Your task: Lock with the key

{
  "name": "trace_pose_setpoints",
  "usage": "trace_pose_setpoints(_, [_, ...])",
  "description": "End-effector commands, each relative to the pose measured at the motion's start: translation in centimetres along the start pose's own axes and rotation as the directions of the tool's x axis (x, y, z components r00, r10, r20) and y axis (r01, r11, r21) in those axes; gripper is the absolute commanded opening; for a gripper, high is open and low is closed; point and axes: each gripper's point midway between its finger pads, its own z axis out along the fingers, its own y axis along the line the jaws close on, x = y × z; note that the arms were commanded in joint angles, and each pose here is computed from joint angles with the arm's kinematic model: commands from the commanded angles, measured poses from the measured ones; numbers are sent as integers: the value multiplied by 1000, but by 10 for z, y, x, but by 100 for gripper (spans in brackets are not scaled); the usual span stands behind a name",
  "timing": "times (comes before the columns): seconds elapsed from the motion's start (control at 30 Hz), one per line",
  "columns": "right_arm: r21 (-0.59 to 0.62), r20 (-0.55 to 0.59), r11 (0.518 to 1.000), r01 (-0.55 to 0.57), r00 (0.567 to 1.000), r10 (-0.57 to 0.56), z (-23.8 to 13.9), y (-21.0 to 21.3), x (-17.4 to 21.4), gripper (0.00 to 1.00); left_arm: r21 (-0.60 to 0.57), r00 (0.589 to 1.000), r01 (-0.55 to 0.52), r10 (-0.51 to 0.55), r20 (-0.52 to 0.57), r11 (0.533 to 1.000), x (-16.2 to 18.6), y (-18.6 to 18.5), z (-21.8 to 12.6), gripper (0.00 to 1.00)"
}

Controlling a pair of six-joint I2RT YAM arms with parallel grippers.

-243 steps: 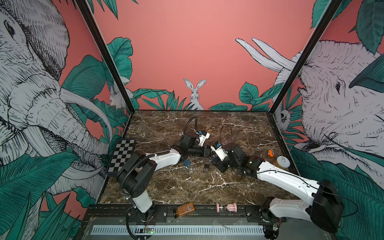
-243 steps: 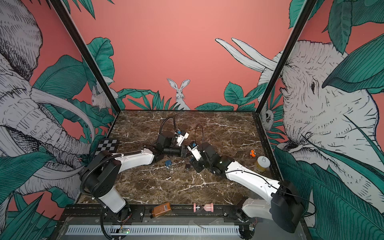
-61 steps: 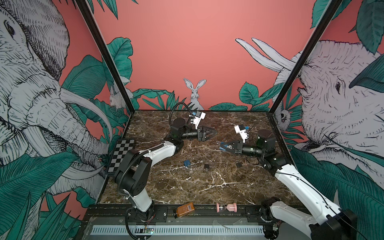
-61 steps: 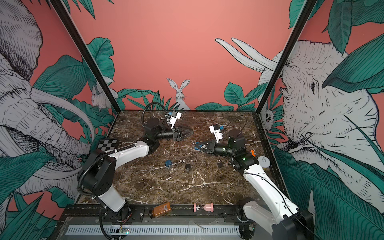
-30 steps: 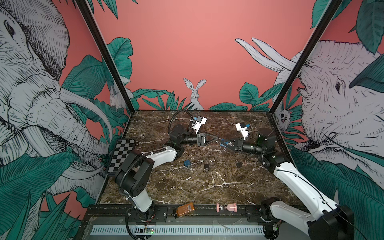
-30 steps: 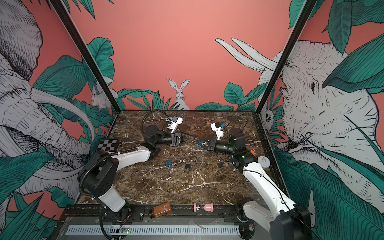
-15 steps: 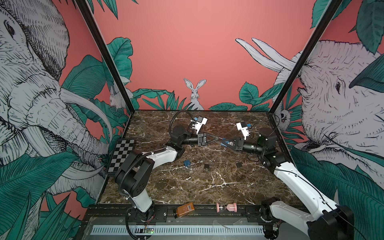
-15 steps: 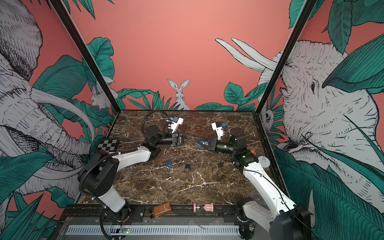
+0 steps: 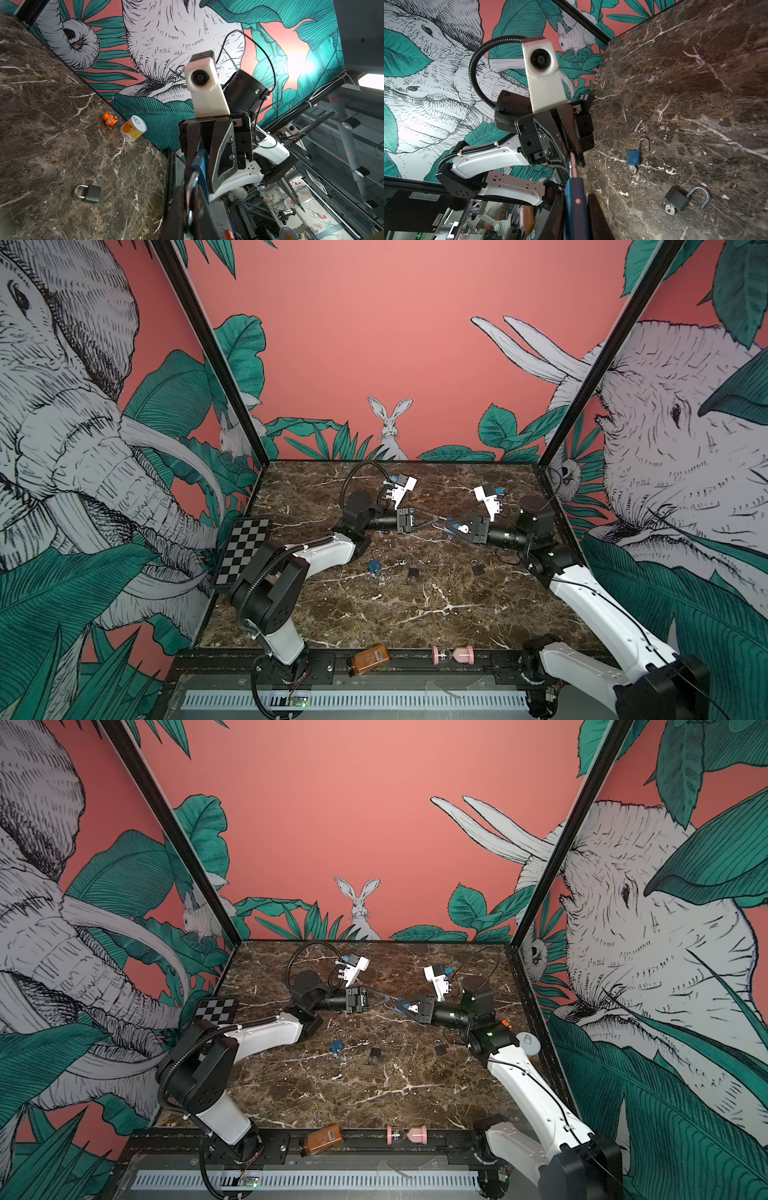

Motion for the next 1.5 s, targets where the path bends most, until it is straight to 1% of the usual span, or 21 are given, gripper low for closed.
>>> trace_pose_setpoints(0.0, [-1, 77, 997, 78, 994, -77, -13, 11, -15, 20, -4, 999, -19, 19, 43, 1000, -11, -2, -7, 0])
trace_pose_setpoints(0.27, [-31, 86, 997, 75, 994, -72, -15, 13, -15, 20, 1, 999, 7, -7, 45, 1000, -11, 3, -5, 0])
trace_pose_setpoints(0.3, [-31, 87, 997, 73, 994, -70, -15, 12, -15, 19, 1, 999, 7, -7, 45, 1000, -11, 3, -5, 0])
trace_pose_setpoints(0.33, [-34, 86, 997, 75, 994, -72, -15, 13, -14, 15, 2, 999, 8, -8, 43, 1000, -11, 4, -5, 0])
trace_pose_setpoints(0.43, [-52, 90, 996, 75, 993, -70, -14, 14, -16, 0, 1, 999, 14, -14, 40, 1000, -12, 5, -4, 0])
trace_pose_setpoints(0.53, [-66, 91, 994, 83, 993, -77, -13, 16, -16, 0, 2, 999, 23, -23, 34, 1000, -12, 4, -3, 0])
trace_pose_setpoints(0.7, [-24, 121, 993, 114, 987, -110, -19, 7, -19, 0, 17, 999, 36, -36, 18, 999, -9, -4, -5, 0])
trace_pose_setpoints(0.87, [-12, 160, 994, 108, 982, -105, -24, 5, -27, 0, 21, 999, 45, -45, -5, 999, -1, -10, -7, 8])
trace_pose_setpoints(0.93, [-13, 162, 994, 108, 981, -105, -24, 5, -28, 0, 19, 999, 46, -46, -13, 999, 2, -10, -8, 10])
trace_pose_setpoints(1.1, [-8, 169, 995, 98, 981, -95, -26, 3, -28, 0, 17, 999, 44, -44, -17, 999, 4, -11, -8, 23])
trace_pose_setpoints(1.17, [-8, 171, 995, 99, 981, -96, -27, 3, -28, 0, 14, 999, 44, -44, -15, 999, 3, -10, -8, 24])
trace_pose_setpoints(1.23, [-17, 168, 995, 101, 981, -97, -27, 5, -28, 0, 12, 999, 40, -40, -13, 999, 3, -9, -7, 21])
trace_pose_setpoints(1.3, [-28, 165, 995, 97, 982, -91, -26, 5, -27, 0, 10, 999, 45, -45, -13, 999, 2, -7, -7, 21])
trace_pose_setpoints(1.43, [-40, 150, 995, 88, 985, -81, -25, 6, -25, 0, 0, 999, 43, -43, -7, 999, 1, -3, -6, 28])
trace_pose_setpoints(1.47, [-43, 147, 995, 85, 986, -78, -25, 6, -24, 0, 0, 999, 37, -37, -2, 999, -1, -4, -6, 31])
